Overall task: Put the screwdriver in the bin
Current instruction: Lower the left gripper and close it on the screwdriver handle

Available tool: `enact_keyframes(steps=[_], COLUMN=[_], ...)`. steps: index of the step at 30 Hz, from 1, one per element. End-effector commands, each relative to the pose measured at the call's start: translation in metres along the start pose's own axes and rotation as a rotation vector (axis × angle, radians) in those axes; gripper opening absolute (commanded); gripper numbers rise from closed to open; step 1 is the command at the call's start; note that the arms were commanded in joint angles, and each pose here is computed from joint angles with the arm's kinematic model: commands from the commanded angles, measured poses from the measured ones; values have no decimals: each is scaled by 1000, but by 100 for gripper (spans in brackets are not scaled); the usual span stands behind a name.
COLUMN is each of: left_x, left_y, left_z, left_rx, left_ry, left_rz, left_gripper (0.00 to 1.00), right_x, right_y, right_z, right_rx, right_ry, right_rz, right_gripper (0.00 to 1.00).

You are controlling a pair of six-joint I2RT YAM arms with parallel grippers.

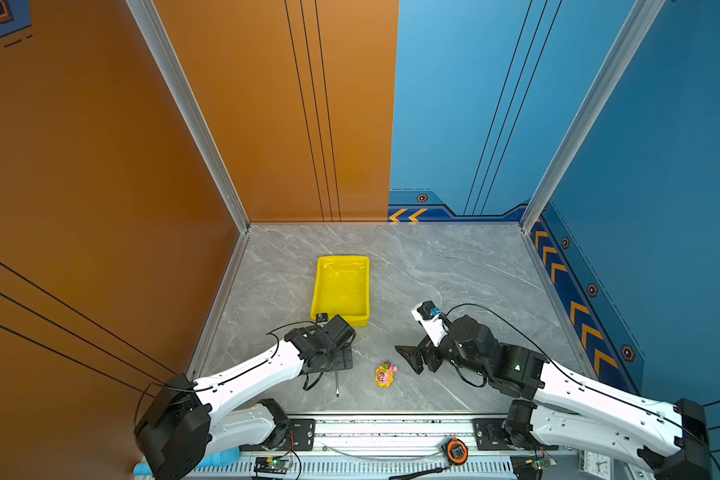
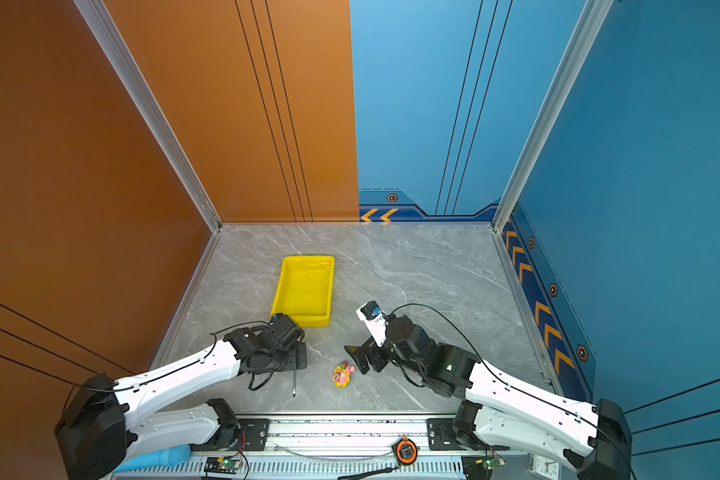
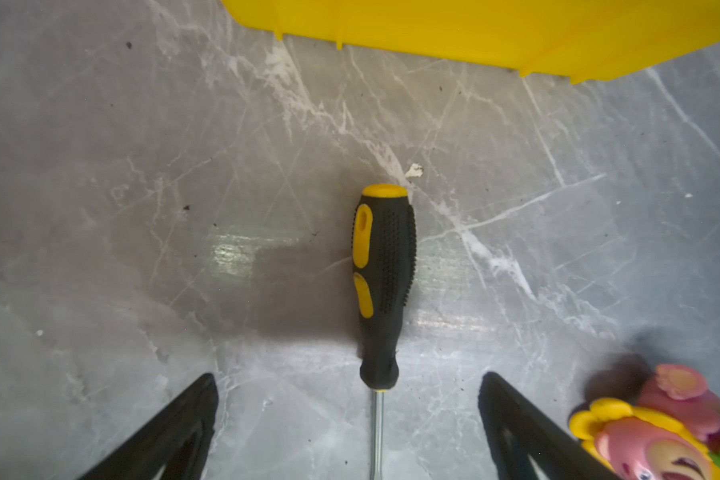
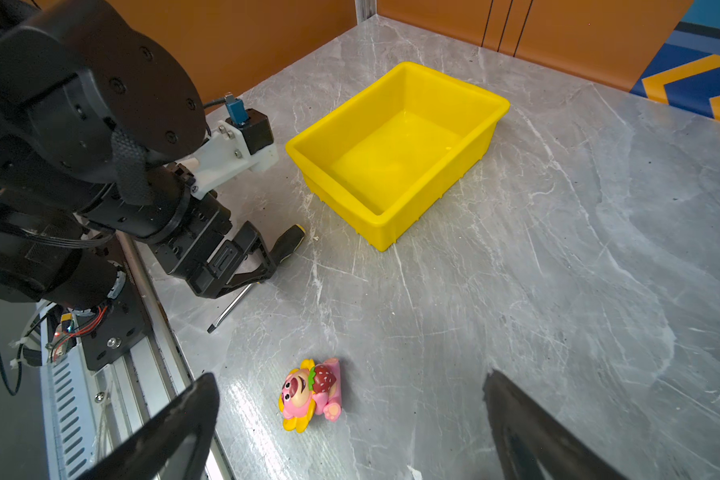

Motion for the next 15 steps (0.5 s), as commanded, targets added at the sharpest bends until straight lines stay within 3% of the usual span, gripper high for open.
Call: enact_keyframes(steps=[1,11,15], left_x=[2,-10,-11], left_y=[5,20,25], left_z=[4,3,4], left_rx=[10,58,66], left_ry=[-2,34,45], left_rz=[8,-14,-43], left_gripper=[98,92,82], right_x=[9,15,16], right_y=[7,16,17], right_z=[4,11,13], right_rx=[-17,12,13], right_ry=[-75,-95,-90], right_rz=[-67,-93,-87], right_gripper=[100,100,100])
Point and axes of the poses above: each gripper's point midway between its finger pads, its own y axis out along the fingers, its own x axis along the line the jaws close on, z = x × y, the point moved 8 cm from there along -y, back along the fingers, and after that the axes turned 12 degrees about -y, right-handed, at the moved point
